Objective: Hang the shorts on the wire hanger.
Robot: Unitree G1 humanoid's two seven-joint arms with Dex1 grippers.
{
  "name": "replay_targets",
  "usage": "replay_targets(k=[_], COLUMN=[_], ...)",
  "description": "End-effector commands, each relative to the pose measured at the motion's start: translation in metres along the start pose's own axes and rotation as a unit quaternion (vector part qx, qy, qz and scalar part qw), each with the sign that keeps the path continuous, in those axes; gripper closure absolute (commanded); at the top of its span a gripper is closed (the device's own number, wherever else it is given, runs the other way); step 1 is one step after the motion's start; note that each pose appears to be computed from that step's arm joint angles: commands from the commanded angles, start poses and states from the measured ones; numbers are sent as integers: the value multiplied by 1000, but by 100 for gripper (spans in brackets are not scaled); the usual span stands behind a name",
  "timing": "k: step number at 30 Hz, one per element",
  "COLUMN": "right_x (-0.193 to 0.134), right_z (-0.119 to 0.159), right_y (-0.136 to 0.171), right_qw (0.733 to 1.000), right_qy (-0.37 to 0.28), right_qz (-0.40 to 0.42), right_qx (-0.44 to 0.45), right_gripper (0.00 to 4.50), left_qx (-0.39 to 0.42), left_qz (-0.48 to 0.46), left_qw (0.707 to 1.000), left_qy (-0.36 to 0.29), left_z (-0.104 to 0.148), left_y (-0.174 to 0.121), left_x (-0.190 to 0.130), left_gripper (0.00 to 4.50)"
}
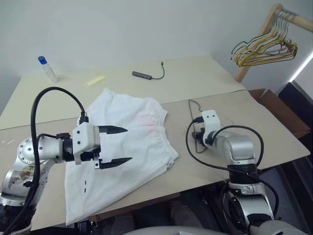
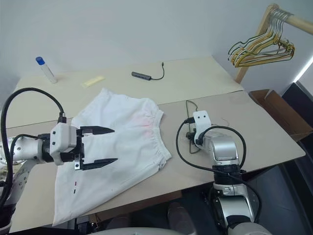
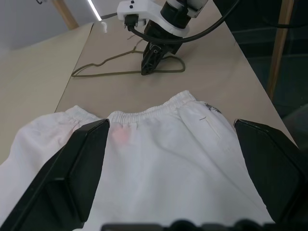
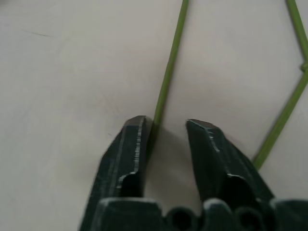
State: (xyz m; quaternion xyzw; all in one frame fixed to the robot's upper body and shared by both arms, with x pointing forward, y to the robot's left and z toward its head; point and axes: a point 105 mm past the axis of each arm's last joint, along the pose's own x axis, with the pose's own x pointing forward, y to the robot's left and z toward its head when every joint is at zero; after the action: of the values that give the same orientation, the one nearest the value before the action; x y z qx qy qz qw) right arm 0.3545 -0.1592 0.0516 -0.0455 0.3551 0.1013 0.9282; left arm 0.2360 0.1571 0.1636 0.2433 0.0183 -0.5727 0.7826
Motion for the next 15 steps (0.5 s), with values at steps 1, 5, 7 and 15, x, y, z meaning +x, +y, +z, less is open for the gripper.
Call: replay_targets(k=[1,5,7,15], right_x=[6,5,3,-31], right_z=[-19,-17,-10,58], right_y=[5,2,1,31], right_qw=[999,999,999,975], right_qy=[43,37,22,-176], right_qz=[9,6,2,46], right_qx=[-8,-12,-23,-131], right_gripper=[427,447,447,447], left_qx=[17,18,16,-165], left_qz=[9,23,48,153], left_qw=[1000,999,999,969], left_qy=[5,12,18,-98], left_z=[2,-1,-5,0], left_y=[4,7,14,44], left_x=[0,1,2,12], left_gripper=[0,0,0,0])
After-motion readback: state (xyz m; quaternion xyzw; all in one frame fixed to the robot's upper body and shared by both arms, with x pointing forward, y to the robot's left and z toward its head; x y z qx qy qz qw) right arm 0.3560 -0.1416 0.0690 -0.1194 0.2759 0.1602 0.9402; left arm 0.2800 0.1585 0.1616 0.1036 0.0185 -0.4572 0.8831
